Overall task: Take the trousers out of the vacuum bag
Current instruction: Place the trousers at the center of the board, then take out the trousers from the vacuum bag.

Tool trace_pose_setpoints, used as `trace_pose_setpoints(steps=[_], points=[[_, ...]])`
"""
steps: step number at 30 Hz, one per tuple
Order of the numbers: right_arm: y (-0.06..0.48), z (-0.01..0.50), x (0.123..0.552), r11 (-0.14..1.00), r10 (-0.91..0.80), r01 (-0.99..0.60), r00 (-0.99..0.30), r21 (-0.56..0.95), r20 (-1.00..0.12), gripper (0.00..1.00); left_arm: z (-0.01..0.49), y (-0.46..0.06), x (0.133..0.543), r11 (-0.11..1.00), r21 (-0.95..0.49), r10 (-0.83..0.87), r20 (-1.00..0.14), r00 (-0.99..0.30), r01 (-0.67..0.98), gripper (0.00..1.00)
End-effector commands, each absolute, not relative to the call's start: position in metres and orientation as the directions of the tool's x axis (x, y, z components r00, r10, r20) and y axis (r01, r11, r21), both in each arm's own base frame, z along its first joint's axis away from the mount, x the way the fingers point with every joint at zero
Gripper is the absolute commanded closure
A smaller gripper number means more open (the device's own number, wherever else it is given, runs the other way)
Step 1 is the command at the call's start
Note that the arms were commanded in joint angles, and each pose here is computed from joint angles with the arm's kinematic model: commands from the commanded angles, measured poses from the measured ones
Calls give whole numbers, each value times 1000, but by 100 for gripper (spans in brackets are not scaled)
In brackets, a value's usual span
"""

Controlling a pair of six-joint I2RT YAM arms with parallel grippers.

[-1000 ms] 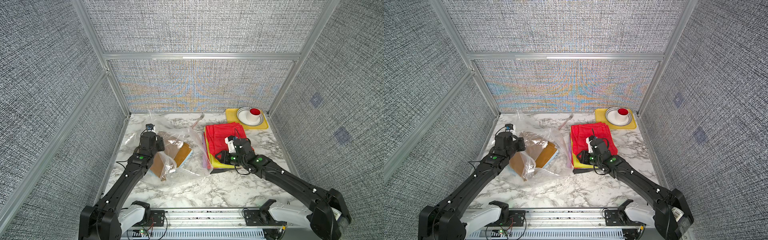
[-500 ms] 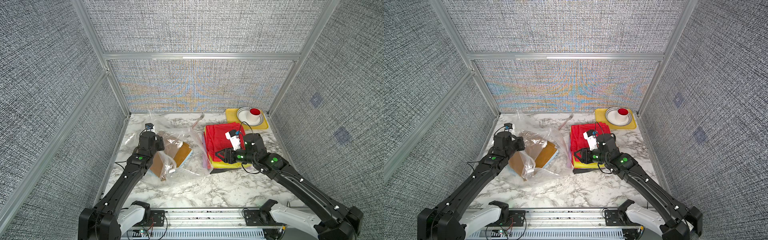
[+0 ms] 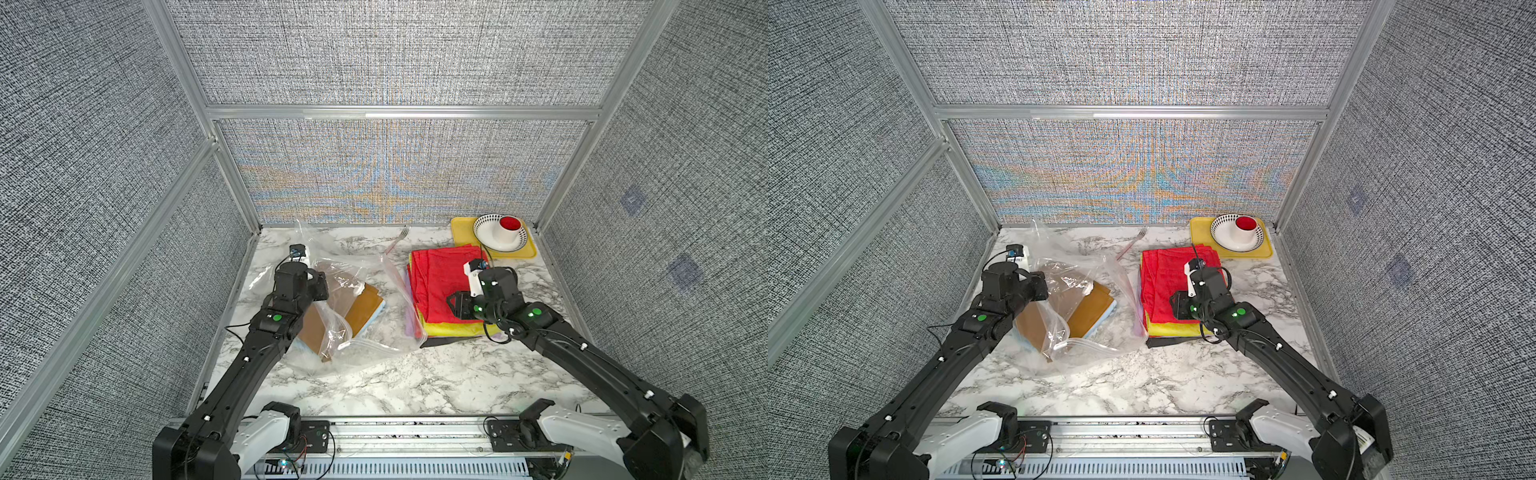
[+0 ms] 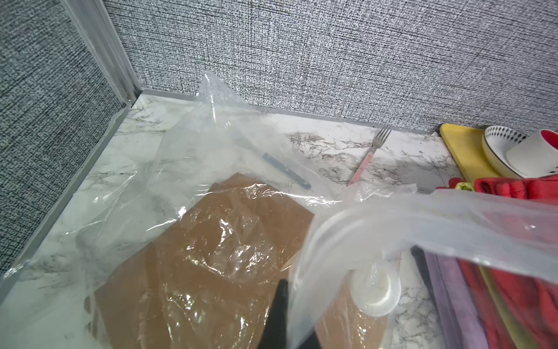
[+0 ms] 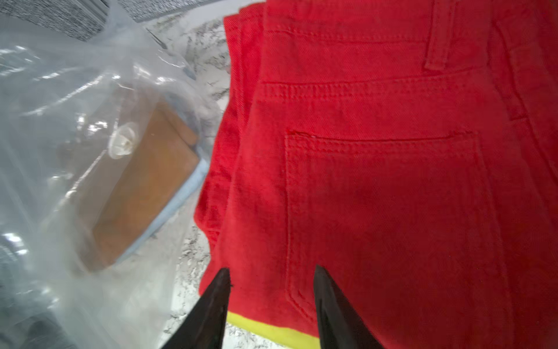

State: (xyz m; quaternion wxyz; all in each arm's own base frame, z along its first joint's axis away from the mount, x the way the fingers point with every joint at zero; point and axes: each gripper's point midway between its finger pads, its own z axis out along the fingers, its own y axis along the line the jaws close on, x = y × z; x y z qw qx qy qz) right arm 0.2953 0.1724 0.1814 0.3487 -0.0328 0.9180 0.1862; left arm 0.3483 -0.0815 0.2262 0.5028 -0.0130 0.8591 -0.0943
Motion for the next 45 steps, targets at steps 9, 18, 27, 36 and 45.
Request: trace_pose_setpoints(steps=[9,18,27,36,45], points=[[167,141,289,944,62,-145,-805,297,-590,52,246,-123,352,932,-202,-18,-856,-517,302,100],[174,139,278,934,37,-173,-822,312,-568,52,276,-145,347,878,-219,25,-868,-496,426,100],[222,273,266,825,85,-382,-645,417,-759,49,272,-154,343,860,-207,68,-859,-507,467,100],[331,267,229,654,-90,-622,-628,430,-773,47,284,-162,348,849,-200,86,-861,-502,489,100],[394,197,233,625,-115,-584,-726,518,-678,48,312,-167,336,825,-174,104,-889,-447,538,100]])
